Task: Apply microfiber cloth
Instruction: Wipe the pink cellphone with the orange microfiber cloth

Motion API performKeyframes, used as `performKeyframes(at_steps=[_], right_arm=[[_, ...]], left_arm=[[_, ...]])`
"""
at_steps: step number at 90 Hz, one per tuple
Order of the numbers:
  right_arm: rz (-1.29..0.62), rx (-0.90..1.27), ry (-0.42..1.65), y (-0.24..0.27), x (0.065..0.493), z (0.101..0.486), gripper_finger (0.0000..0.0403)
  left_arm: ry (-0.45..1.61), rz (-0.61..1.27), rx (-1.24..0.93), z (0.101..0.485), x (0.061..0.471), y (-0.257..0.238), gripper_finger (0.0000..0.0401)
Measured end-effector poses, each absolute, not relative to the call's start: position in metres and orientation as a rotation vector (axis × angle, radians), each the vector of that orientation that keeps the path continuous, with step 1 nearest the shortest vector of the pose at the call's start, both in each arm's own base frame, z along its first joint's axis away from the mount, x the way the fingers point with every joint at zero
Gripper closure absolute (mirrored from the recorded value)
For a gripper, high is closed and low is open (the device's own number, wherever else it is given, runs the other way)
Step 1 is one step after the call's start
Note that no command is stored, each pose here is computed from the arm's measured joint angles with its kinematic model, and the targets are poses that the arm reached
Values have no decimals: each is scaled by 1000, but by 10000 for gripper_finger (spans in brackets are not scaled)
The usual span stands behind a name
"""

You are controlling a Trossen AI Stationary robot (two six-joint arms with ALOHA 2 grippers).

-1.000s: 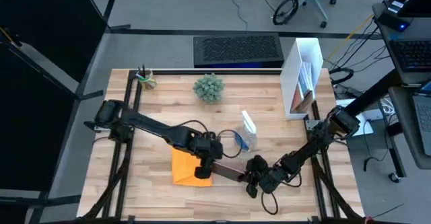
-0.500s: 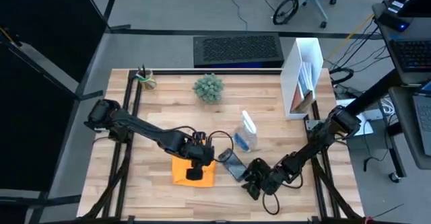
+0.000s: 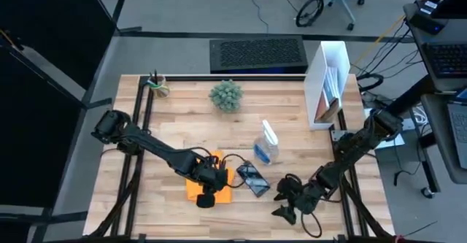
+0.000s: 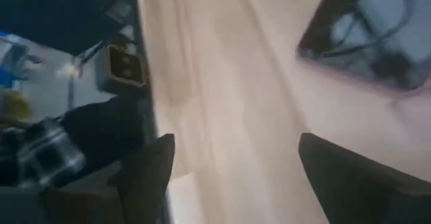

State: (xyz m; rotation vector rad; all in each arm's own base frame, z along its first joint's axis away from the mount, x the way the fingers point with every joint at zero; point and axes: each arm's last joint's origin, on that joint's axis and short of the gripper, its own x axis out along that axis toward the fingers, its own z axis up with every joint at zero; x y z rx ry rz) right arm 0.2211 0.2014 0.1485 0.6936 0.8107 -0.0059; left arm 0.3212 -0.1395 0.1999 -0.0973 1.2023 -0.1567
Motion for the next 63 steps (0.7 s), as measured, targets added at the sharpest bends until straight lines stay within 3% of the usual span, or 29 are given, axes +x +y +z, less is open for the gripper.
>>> performKeyframes(at_steps=[33,48,63], right_arm=[[-130,510,781,198,224,123,99],[-141,489,785,198,224,119,99],[-133,470,779,199,223,119,99]], left_arm=[[1215,-93,-50,187,321,-144,160],[1301,-68,-8,151,328,-148,135],[1345,-31,11,126,334,-148,136]])
